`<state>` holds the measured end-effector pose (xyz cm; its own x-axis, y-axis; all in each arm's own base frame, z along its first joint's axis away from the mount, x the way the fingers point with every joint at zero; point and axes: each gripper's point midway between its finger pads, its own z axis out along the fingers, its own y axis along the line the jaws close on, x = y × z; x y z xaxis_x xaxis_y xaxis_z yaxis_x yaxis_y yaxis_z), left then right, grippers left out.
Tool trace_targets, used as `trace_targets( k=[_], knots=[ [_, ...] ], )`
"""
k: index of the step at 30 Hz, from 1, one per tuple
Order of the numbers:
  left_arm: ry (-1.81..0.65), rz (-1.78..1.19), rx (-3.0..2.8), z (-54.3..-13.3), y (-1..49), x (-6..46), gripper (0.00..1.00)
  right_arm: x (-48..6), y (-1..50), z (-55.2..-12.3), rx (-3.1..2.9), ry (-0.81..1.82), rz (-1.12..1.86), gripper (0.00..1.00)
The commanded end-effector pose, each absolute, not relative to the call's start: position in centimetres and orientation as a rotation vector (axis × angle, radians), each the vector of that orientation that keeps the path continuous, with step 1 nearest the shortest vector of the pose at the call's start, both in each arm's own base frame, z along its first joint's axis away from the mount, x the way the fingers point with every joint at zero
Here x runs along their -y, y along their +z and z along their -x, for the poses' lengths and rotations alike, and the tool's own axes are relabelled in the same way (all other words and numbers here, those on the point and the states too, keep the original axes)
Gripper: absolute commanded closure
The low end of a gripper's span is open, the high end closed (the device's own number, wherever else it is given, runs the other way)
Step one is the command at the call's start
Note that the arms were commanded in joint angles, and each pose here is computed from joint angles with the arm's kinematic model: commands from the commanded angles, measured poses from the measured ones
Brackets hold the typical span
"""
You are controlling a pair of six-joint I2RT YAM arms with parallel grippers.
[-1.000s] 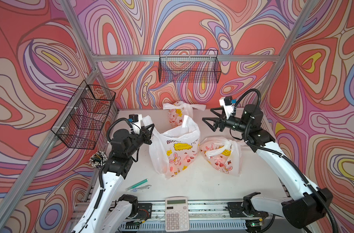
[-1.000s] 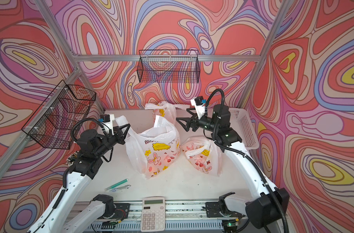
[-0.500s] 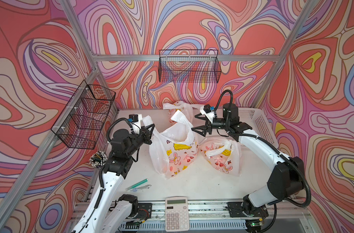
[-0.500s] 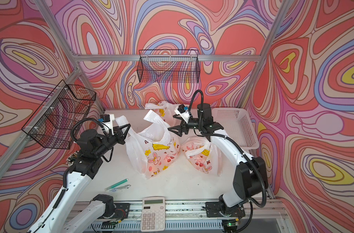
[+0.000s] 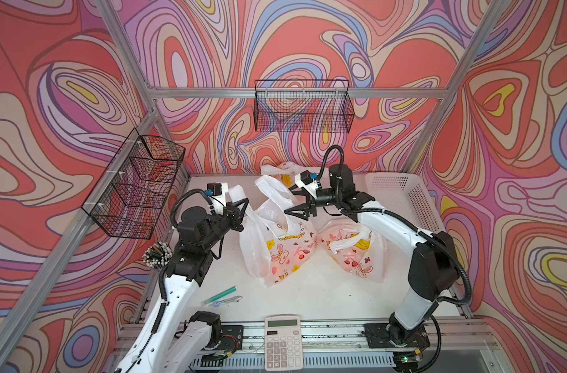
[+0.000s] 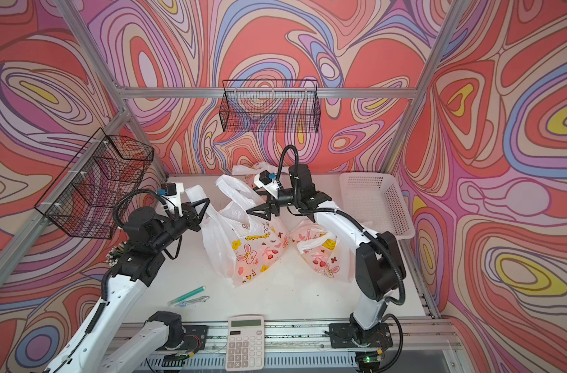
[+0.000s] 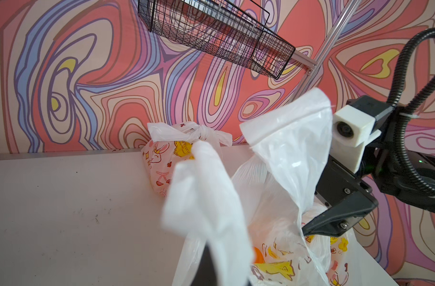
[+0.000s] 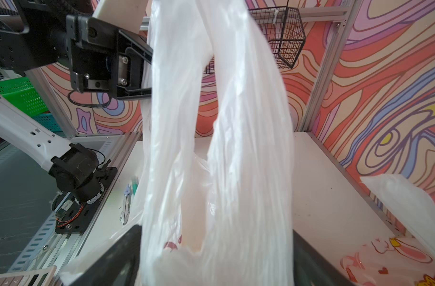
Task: Place the oranges into plastic bags & tie knots
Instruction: Adjust the plastic bag at the center of the board, then tie the plastic bag at the center of the board.
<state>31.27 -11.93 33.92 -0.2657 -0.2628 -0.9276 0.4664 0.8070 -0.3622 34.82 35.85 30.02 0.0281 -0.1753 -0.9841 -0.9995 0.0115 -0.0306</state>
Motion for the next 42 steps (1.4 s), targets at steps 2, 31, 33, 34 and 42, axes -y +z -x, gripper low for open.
trace_targets(
  k=[2, 31, 33, 34, 42],
  knots=[
    [-0.724, -0.175, -1.664, -30.9, 34.6, 12.0, 1.00, -36.5, 30.7, -35.0, -1.284, 1.128, 1.333, 0.38],
    [-0.798, -0.021, -1.726, -26.8, 30.4, 11.0, 0.00, -32.8, 31.6, -36.0, -1.469, 0.886, 1.063, 1.00],
    [-0.771, -0.004, -1.728, -27.6, 30.0, 10.9, 0.00, -32.9, 31.8, -35.9, -1.463, 0.899, 1.061, 1.00],
    [-0.755, -0.006, -1.730, -28.0, 29.8, 11.0, 0.00, -32.9, 31.7, -35.9, -1.462, 0.906, 1.060, 1.00],
    [-0.556, -0.013, -1.747, -31.5, 28.8, 12.3, 0.11, -32.9, 31.6, -35.7, -1.467, 0.918, 1.053, 1.00]
  ],
)
